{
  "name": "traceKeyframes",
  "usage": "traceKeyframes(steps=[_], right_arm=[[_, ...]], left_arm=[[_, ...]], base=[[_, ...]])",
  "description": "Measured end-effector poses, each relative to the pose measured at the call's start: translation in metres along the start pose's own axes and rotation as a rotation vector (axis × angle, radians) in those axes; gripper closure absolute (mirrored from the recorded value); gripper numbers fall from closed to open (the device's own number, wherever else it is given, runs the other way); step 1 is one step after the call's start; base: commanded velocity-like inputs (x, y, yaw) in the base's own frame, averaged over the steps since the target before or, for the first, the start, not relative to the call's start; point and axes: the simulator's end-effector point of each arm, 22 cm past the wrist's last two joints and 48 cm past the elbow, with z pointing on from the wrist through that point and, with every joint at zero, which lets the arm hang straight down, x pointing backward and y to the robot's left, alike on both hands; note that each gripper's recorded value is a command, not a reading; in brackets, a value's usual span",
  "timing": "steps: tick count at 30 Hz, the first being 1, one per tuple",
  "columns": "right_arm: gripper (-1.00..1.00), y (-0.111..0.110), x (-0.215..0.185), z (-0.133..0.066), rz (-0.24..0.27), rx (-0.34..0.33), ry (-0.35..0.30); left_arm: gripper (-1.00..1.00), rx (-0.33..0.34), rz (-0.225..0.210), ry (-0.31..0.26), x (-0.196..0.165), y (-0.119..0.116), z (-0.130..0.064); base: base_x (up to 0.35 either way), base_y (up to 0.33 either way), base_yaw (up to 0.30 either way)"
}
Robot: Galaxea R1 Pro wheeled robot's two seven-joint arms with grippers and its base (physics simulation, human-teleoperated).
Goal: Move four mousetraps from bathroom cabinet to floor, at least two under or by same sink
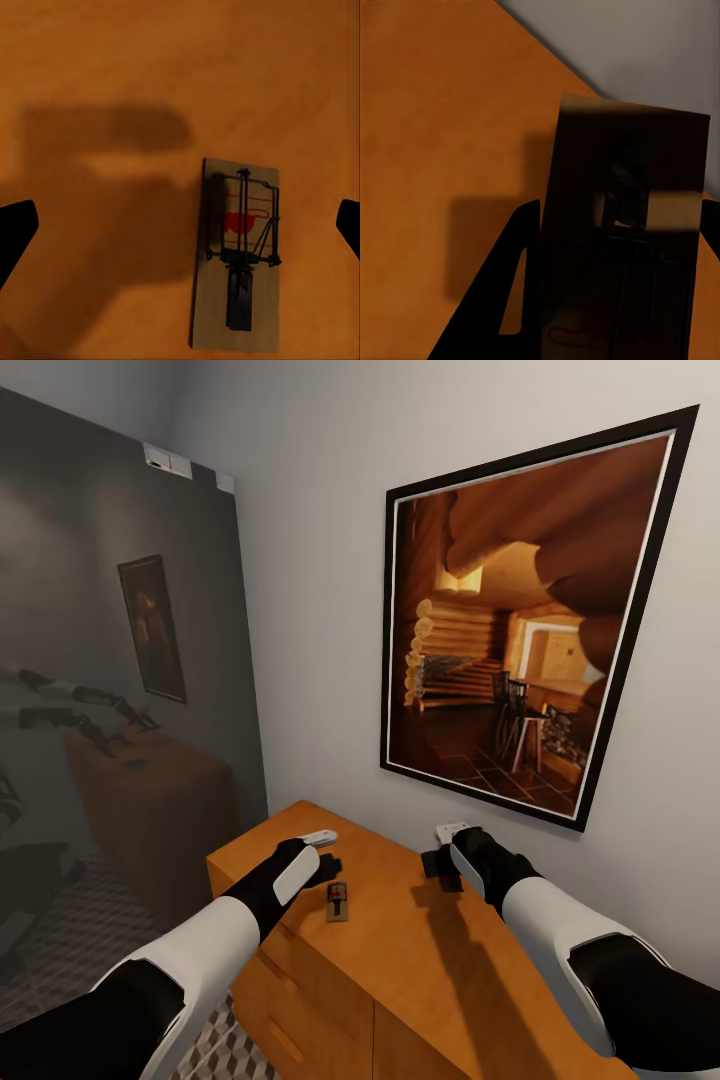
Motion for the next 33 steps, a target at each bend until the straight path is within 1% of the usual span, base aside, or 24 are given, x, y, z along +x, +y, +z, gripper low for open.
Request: traceKeyframes(steps=[4,8,27,33], right_arm=[[1.0,-0.0001,-0.0002,-0.0001,0.0,0.0,0.0],[1.0,0.0001,0.0001,0.0,0.0,0.0,0.0],[1.0,0.0005,0.0001,0.0001,0.0,-0.001,0.0],[1.0,0.0003,0.0001,0.0002,0.0,0.0,0.0]], left_arm=[[-1.0,0.03,0.0,0.002,0.0008,-0.0063,0.0003],[-1.0,0.042,0.001,0.003,0.0011,-0.0087,0.0004],[-1.0,0.048,0.0,0.002,0.001,-0.0099,0.0004],[-1.0,0.048,0.0,0.002,0.001,-0.0099,0.0006]], base=[[0.0,0.0,0.0],[0.0,0.0,0.0],[0.0,-0.001,0.0],[-0.084,-0.116,0.0]])
